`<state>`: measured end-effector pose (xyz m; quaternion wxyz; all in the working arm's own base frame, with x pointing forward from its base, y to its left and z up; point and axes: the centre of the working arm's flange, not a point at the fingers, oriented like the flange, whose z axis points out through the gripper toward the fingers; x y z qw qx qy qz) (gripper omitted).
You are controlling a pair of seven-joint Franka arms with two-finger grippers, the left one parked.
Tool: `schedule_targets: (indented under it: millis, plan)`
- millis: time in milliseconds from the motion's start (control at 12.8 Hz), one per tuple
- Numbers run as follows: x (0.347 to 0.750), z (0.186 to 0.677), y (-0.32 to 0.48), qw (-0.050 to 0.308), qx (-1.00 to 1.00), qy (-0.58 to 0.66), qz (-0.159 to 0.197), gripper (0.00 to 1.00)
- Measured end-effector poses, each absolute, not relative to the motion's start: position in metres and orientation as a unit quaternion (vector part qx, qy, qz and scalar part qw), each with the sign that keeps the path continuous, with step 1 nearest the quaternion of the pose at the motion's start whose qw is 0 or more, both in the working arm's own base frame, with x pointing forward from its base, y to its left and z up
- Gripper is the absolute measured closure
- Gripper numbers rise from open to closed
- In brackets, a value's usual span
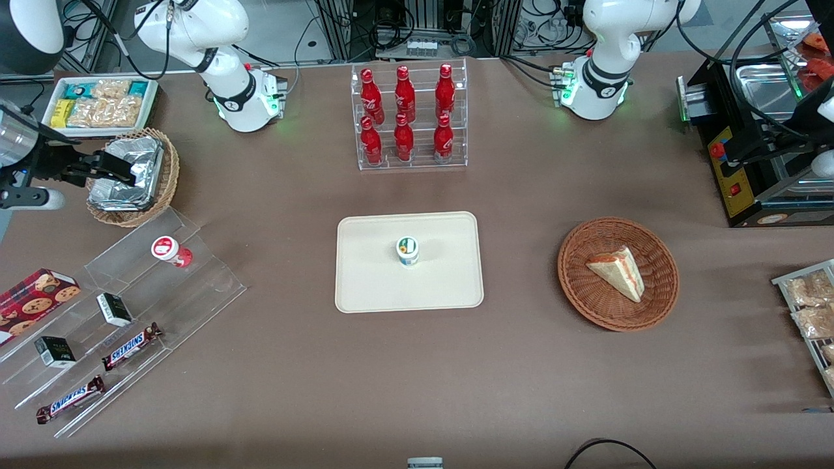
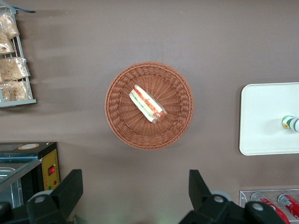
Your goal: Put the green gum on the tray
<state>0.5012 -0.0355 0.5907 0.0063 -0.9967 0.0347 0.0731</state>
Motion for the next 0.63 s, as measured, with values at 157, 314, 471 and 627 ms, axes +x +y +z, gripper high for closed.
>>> schedule_targets:
  millis: [157, 314, 471, 627]
  plan:
    - [0.501, 0.592, -0.039, 0.007, -0.997, 0.038, 0.071, 0.0]
    - [0.502, 0.592, -0.04, 0.007, -0.997, 0.039, 0.071, 0.0]
    - [0.503, 0.594, -0.041, 0.007, -0.997, 0.041, 0.067, 0.0]
    - [0.505, 0.605, -0.042, 0.006, -0.998, 0.041, 0.052, 0.0]
